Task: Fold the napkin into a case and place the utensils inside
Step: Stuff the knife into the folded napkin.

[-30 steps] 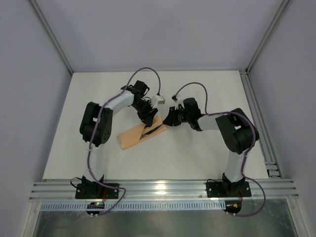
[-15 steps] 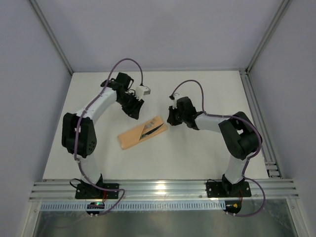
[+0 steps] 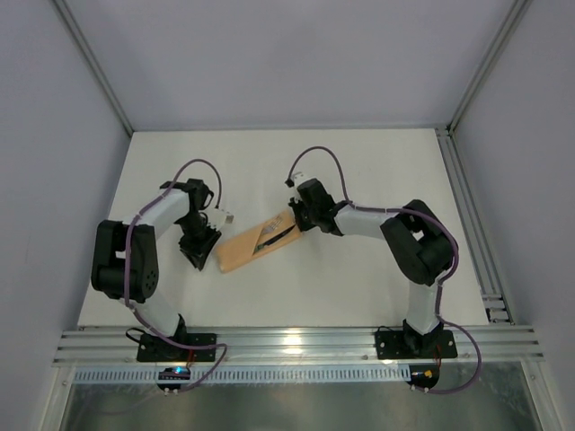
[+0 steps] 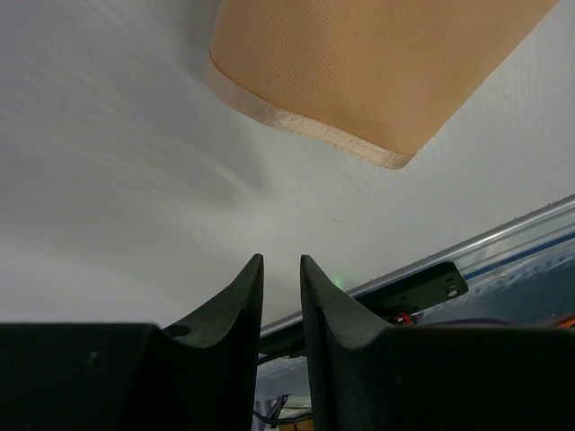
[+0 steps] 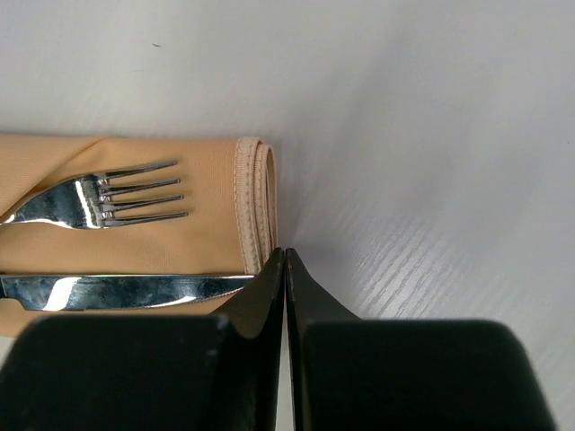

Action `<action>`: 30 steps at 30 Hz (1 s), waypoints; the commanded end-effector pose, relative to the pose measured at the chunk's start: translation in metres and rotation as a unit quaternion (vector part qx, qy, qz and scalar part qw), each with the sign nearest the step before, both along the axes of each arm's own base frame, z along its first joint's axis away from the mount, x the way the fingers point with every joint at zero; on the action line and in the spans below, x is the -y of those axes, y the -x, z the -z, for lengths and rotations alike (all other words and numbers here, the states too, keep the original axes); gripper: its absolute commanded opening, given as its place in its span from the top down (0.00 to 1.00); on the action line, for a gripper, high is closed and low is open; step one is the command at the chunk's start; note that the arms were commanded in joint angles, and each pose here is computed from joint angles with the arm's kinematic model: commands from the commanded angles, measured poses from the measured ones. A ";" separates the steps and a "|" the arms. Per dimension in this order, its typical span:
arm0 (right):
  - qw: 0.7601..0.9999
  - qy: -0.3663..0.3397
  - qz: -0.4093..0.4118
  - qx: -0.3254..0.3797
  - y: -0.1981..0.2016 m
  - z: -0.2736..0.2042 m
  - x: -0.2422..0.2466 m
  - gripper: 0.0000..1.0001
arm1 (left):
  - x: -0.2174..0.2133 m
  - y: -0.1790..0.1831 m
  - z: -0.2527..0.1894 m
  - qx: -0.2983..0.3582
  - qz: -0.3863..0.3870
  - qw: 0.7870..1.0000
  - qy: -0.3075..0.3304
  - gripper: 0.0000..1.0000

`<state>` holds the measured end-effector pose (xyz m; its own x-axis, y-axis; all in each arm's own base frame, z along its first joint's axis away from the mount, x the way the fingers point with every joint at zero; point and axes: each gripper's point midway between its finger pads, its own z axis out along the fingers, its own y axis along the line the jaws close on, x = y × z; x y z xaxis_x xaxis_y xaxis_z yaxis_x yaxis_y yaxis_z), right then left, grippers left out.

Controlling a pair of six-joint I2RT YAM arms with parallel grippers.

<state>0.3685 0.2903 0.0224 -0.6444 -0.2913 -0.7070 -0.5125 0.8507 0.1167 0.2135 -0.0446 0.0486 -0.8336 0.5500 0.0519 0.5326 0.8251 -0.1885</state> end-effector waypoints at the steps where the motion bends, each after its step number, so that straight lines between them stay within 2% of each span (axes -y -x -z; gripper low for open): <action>1: 0.998 0.043 -0.001 0.036 -0.008 -0.010 -0.003 0.96 | -0.007 -0.003 0.002 0.013 -0.014 1.000 -0.023 0.76; 7: 0.996 0.082 0.000 0.038 0.005 -0.007 -0.003 0.96 | 0.002 0.002 0.024 -0.013 -0.010 1.000 0.002 0.76; 17: 0.993 0.105 0.023 0.056 0.022 -0.019 -0.016 0.96 | 0.017 0.001 0.041 -0.034 -0.011 0.998 0.044 0.77; 25: 0.986 0.138 0.051 0.075 0.023 -0.032 -0.008 0.96 | 0.016 0.005 0.043 -0.034 -0.009 0.998 0.043 0.82; 30: 0.983 0.159 0.028 0.087 0.030 -0.035 -0.018 0.96 | 0.015 0.006 0.044 -0.034 -0.006 0.999 0.041 0.83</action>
